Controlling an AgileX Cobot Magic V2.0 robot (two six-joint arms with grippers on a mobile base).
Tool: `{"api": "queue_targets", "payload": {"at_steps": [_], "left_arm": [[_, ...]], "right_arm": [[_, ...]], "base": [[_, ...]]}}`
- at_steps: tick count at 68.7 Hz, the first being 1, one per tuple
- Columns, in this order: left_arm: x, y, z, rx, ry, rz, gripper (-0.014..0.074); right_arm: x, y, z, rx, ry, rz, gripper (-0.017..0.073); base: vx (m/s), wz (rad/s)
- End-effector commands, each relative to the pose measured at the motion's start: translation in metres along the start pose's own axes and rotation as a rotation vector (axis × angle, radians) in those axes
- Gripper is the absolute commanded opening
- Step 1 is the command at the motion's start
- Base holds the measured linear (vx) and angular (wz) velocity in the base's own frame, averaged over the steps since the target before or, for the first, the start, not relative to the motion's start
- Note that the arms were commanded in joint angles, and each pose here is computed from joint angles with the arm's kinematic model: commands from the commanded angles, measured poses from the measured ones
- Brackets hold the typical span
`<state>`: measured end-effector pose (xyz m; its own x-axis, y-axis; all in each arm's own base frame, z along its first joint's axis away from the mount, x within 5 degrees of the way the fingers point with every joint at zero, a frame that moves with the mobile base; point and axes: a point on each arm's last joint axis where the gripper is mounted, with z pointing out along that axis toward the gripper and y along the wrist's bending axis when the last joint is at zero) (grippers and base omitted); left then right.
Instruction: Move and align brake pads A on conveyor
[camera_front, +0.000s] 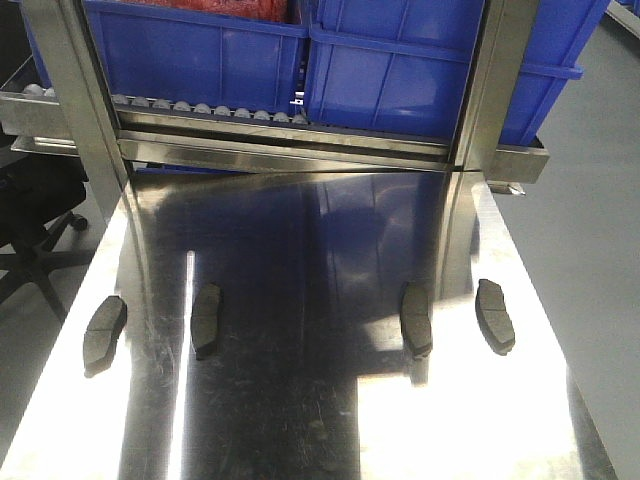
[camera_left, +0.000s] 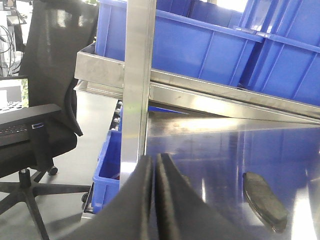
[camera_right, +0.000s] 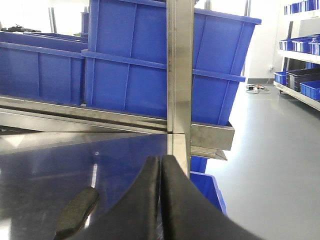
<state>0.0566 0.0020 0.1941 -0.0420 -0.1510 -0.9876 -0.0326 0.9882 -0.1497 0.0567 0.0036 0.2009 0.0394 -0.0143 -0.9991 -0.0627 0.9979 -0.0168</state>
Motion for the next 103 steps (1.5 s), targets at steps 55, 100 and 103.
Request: {"api": "queue_targets", "payload": {"at_steps": [55, 100, 103], "left_arm": [[-0.092, -0.015, -0.002, 0.041, -0.197, 0.015, -0.0006], [-0.119, -0.014, 0.054, -0.104, 0.353, 0.017, 0.0005], [-0.12, -0.015, 0.054, -0.1, 0.339, 0.018, 0.0021]], "right_arm": [[-0.007, 0.0, -0.001, 0.0, -0.088, -0.014, -0.001], [-0.007, 0.0, -0.001, 0.0, -0.088, -0.014, -0.001], [-0.007, 0.0, -0.001, 0.0, -0.088, -0.014, -0.001]], "base": [[0.0, 0.0], [0.0, 0.0], [0.0, 0.0]]}}
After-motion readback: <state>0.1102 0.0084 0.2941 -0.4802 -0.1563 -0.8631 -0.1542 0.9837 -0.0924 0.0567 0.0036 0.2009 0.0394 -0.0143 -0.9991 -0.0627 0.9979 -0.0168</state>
